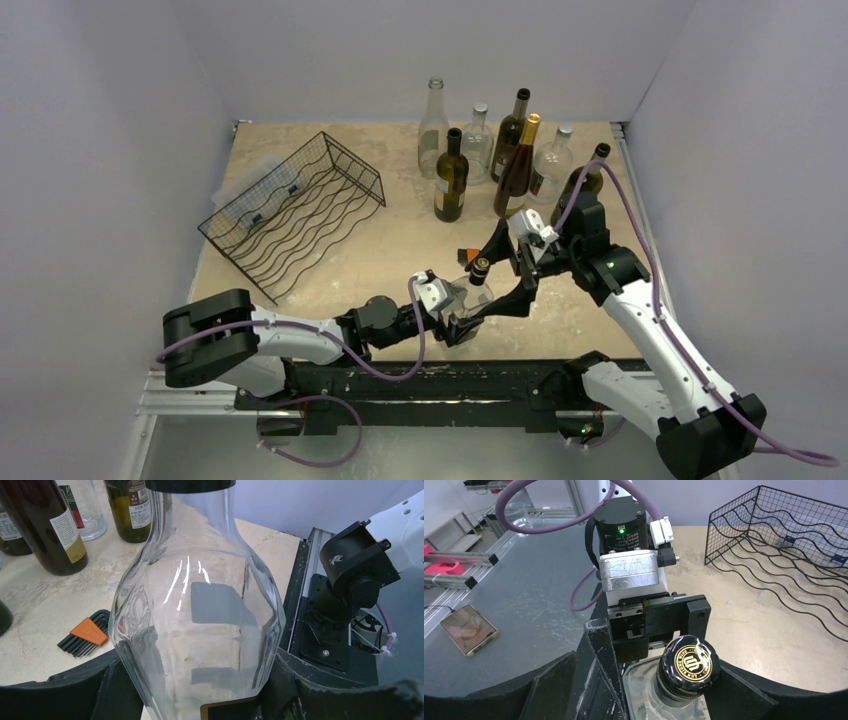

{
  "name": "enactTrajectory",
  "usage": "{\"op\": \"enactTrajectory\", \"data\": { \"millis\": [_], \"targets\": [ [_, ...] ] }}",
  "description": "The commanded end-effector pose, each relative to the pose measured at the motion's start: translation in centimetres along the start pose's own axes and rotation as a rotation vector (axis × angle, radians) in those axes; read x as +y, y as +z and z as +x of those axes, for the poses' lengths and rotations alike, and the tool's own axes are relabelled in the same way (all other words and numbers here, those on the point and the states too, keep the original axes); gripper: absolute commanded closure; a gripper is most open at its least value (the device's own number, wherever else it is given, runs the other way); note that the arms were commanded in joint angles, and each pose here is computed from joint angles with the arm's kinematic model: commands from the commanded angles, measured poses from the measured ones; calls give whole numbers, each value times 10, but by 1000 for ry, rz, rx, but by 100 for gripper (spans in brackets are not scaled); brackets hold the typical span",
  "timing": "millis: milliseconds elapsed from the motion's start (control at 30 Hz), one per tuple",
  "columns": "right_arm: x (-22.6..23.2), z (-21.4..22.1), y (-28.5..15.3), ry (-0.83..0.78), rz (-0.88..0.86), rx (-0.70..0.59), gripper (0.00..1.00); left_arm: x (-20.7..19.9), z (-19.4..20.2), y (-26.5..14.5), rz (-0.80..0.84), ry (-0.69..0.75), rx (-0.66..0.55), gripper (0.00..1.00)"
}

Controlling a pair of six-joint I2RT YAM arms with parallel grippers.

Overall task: Take the wine bottle off the wine rack
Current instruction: Place the wine bottle at the center of the board.

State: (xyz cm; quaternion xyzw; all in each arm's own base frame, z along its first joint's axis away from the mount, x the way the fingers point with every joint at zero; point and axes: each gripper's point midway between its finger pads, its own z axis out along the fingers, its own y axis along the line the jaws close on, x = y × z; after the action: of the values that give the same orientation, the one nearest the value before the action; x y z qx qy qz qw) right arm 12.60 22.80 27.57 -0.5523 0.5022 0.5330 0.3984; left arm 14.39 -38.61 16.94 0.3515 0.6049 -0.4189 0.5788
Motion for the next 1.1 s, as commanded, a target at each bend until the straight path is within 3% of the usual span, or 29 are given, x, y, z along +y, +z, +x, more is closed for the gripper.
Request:
{"op": "enactTrajectory", "data": {
  "millis": [0,233,400,533,600,900,1000,1067],
  "targets": [
    [4,-8,1,10,-40,-38,13,-19,-98,13,65,-58,-324,100],
    [0,-8,0,44,-33,-58,37,-20,-100,15,71,-66,-334,100],
    [6,-14,-1,82,-87,-84,69,-21,-100,16,72,-74,-337,100],
    [7,-17,-6,74,-96,-95,88,-19,-96,16,64,-89,-328,100],
    [7,-18,-8,63,-91,-98,100,-19,-94,16,62,-102,-322,91],
    [-3,-28,-24,16,13,-110,100,-16,-79,19,44,-157,-284,16],
    [-10,-30,-32,10,60,-114,100,-14,-76,16,32,-156,-272,3],
    [-13,-30,-37,10,86,-116,100,-12,-75,12,23,-148,-261,0]
  ]
}}
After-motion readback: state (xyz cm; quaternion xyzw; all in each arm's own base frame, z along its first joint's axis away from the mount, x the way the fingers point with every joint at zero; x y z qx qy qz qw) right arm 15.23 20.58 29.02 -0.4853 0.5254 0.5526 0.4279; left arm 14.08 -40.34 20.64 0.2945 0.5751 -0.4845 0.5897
